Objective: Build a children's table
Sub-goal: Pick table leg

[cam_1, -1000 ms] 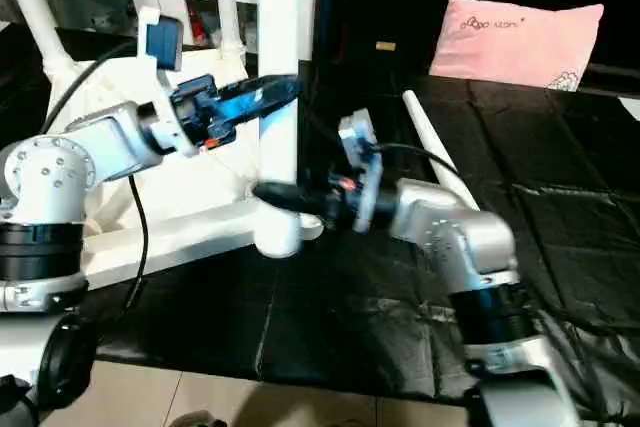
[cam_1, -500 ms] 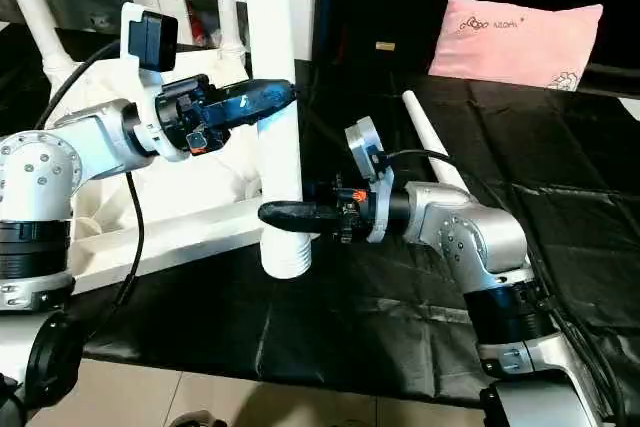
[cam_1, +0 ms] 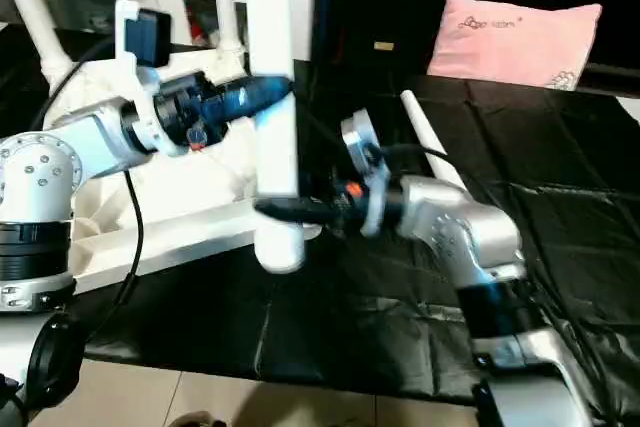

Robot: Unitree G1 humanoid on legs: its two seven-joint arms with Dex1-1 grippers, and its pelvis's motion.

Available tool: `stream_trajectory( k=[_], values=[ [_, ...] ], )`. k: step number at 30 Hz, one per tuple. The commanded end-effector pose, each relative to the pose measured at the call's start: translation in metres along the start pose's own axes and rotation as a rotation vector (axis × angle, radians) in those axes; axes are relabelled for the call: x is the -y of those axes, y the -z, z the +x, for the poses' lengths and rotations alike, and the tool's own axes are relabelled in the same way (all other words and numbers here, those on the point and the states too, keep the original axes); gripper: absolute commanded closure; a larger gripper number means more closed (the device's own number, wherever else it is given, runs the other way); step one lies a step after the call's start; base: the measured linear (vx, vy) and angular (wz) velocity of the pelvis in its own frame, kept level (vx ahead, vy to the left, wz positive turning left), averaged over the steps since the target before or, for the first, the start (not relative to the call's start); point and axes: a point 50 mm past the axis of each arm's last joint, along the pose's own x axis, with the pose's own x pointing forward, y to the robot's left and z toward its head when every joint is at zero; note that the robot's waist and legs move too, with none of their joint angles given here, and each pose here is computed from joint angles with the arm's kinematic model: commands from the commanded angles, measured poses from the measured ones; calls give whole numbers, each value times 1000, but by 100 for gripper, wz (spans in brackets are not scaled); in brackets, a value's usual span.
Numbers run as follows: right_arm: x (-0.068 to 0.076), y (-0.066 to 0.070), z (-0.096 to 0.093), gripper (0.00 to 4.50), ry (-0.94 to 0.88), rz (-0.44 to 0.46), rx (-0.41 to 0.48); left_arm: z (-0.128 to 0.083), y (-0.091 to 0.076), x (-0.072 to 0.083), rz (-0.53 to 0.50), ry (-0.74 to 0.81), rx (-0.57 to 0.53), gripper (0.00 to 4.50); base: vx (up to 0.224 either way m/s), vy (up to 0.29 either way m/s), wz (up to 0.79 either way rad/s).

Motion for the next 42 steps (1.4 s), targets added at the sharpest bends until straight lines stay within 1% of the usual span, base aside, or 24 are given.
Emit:
stream_trajectory(
  k=[1,2,3,4,6,8,10,12,13,14,15,16,19,23,28,30,32,33,34,36,38,39,40,42],
  values=[
    [9,-8,-9,149,108,-25,20,4,1,3,-1,19,-14,268,0,0,0],
    [11,-10,-10,149,127,-36,35,2,1,0,30,-26,-40,268,0,0,0],
    [11,-13,-9,128,132,-47,57,1,2,-3,59,-68,-63,268,0,0,0],
    [11,-14,-9,119,139,-53,71,1,2,-4,75,-89,-77,268,0,0,0],
    [11,-15,-9,99,150,-62,83,0,2,-5,92,-107,-89,270,0,0,0],
    [12,-15,-8,93,171,-62,79,0,2,-5,105,-110,-96,271,0,0,0],
    [10,-13,-5,90,140,-42,46,1,3,-5,108,-89,-113,271,0,0,0],
    [9,-12,-5,90,129,-38,34,1,3,-5,107,-80,-121,271,0,0,0],
    [8,-10,-4,90,97,-34,6,2,4,-3,111,-62,-137,271,0,0,0],
    [8,-10,-4,90,97,-34,6,2,4,-3,111,-62,-137,271,0,0,0],
    [5,-7,-4,90,48,-31,-40,4,5,-2,115,-38,-154,271,0,0,0],
    [4,-5,-4,90,24,-27,-66,6,5,0,117,-21,-162,271,0,0,0],
    [4,-2,-3,90,0,-17,-96,10,5,4,115,21,-175,271,0,0,0],
    [3,0,-2,90,-21,-12,-115,12,5,7,110,52,-174,271,0,0,0],
    [-2,6,-1,90,-100,11,-159,17,6,10,106,90,-173,271,0,0,0],
    [-2,8,-1,118,-106,14,-170,18,5,11,104,95,-168,271,0,0,0],
    [-2,9,0,128,-106,15,-176,19,4,11,103,99,-161,271,0,0,0],
    [-2,9,0,140,-106,15,-177,19,4,11,103,99,-160,271,0,0,0],
    [-1,11,0,140,-106,16,-182,20,3,11,101,103,-154,271,0,0,0],
    [-1,12,0,170,-104,18,-185,21,3,12,100,108,-150,271,0,0,0],
    [0,12,1,176,-102,19,-184,21,3,13,99,116,-150,271,0,0,0],
    [0,13,1,198,-103,20,-185,22,3,13,97,121,-150,271,0,0,0],
    [0,13,1,198,-103,20,-186,22,3,13,97,122,-150,271,0,0,0],
    [0,13,1,215,-104,20,-188,22,3,13,96,123,-150,271,0,0,0]
  ],
)
